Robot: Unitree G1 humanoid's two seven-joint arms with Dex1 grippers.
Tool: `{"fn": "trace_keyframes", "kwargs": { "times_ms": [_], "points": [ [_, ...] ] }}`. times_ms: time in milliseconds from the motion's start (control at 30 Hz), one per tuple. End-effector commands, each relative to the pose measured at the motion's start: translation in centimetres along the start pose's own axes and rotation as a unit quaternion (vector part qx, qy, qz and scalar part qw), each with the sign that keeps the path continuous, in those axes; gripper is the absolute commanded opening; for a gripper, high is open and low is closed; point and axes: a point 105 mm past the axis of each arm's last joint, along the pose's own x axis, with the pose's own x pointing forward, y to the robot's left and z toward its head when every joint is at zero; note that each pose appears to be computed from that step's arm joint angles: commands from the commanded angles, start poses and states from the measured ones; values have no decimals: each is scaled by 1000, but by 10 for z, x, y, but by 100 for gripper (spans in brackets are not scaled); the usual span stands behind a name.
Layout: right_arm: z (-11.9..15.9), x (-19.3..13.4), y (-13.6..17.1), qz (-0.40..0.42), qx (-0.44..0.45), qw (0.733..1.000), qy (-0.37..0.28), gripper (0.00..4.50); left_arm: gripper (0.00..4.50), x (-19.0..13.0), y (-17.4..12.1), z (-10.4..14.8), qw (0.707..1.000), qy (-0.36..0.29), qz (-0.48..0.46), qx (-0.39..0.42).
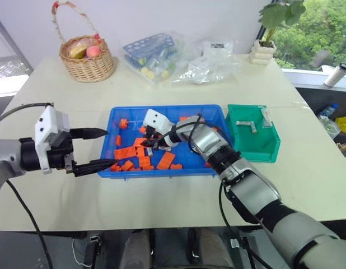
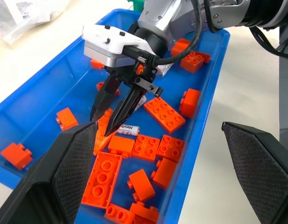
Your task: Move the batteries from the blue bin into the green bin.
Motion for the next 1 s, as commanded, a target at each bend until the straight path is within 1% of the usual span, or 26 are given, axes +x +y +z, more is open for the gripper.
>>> {"fn": "trace_keyframes", "kwargs": {
  "times_ms": [33,233,367,467,533,567,600,633,733,833,1000],
  "points": [
    [15,-4,-4,-10,-9,1000,-24,73,450,0,2,7,1000,-7,1,18],
    [18,-7,-9,-23,-19,999,-27,73,450,3,4,6,1000,-7,-2,17],
    [20,-15,-39,-97,-2,995,-32,73,450,5,4,6,1000,-9,-4,19],
    [16,-19,-48,-111,9,993,-28,73,450,7,5,7,1000,-10,-4,21],
    [15,-19,-49,-114,19,993,-28,181,450,9,5,7,1000,-11,-6,22],
    [15,-19,-50,-116,16,993,-28,210,450,10,5,7,1000,-12,-8,22],
    [16,-18,-50,-117,12,993,-29,267,450,11,5,7,1000,-12,-9,22],
    [19,-19,-50,-118,9,992,-33,313,450,12,4,7,1000,-13,-12,23],
    [31,-24,-49,-117,7,992,-51,313,450,14,3,7,999,-13,-17,23],
    [42,-33,-35,-86,10,994,-67,313,450,14,3,7,999,-13,-20,22],
    [29,-41,-3,-12,-12,999,-45,313,450,15,4,5,999,-12,-24,20]
  ]
}}
